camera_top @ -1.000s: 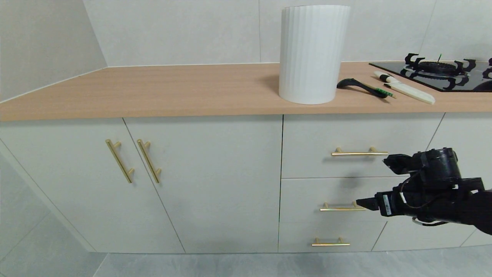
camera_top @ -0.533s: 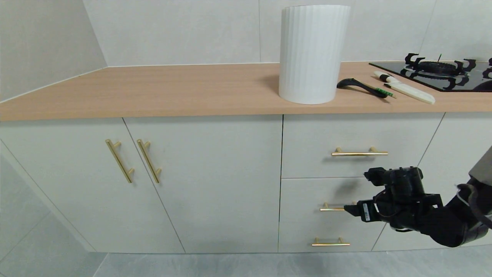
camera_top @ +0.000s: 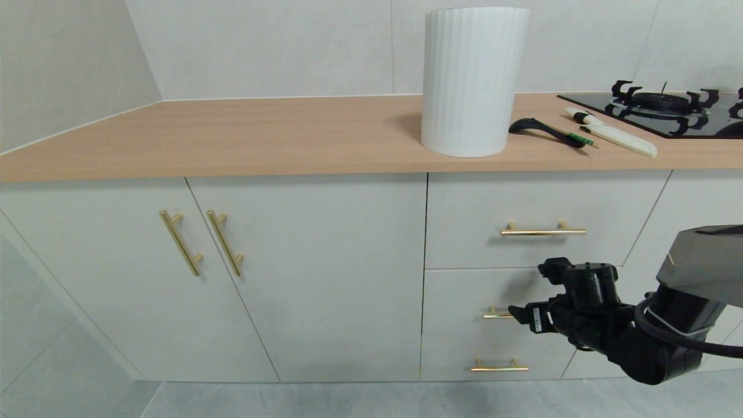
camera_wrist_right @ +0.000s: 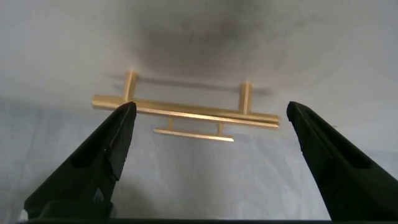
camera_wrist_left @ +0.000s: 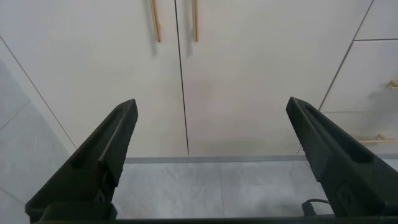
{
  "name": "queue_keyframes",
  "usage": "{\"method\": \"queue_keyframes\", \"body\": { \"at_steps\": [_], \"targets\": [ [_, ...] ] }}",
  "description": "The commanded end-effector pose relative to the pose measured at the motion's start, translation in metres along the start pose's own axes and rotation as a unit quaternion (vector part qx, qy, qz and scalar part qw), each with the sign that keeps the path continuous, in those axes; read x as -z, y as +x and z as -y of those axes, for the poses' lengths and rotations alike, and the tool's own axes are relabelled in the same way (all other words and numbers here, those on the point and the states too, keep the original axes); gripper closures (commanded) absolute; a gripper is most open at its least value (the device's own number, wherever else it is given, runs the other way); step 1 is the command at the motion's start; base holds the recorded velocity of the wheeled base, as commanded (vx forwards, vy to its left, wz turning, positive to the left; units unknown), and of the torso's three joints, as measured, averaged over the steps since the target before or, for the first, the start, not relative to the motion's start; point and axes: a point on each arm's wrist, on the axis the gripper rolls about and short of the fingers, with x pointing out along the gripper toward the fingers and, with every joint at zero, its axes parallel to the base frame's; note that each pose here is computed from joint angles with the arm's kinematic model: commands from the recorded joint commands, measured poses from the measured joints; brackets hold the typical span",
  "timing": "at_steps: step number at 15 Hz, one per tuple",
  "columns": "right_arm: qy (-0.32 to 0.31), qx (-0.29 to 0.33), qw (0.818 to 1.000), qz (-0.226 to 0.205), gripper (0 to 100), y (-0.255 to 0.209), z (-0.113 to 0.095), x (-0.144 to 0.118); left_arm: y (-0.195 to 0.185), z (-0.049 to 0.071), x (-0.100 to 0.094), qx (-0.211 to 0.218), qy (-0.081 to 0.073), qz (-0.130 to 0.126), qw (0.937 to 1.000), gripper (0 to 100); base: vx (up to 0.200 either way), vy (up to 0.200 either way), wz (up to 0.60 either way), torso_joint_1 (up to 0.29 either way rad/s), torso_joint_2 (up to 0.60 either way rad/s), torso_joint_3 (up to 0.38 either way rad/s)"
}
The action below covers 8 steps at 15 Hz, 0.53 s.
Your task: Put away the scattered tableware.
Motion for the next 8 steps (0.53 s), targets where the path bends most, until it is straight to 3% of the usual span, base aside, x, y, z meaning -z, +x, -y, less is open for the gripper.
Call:
{"method": "queue_keyframes", "body": {
  "at_steps": [1,8],
  "targets": [
    [0.003,0.001,1.0,-0.01,0,0.007,-0.001,0.008,0.0,0.0,0.0,0.0,0.0,-0.001,1.0,0,0.0,0.0,0.0,0.0,0.0,0.0],
    [0.011,0.031,0.999,0.026,0,0.03,-0.003,0.016,0.0,0.0,0.0,0.0,0.0,-0.001,1.0,0,0.0,0.0,0.0,0.0,0.0,0.0]
  ]
}}
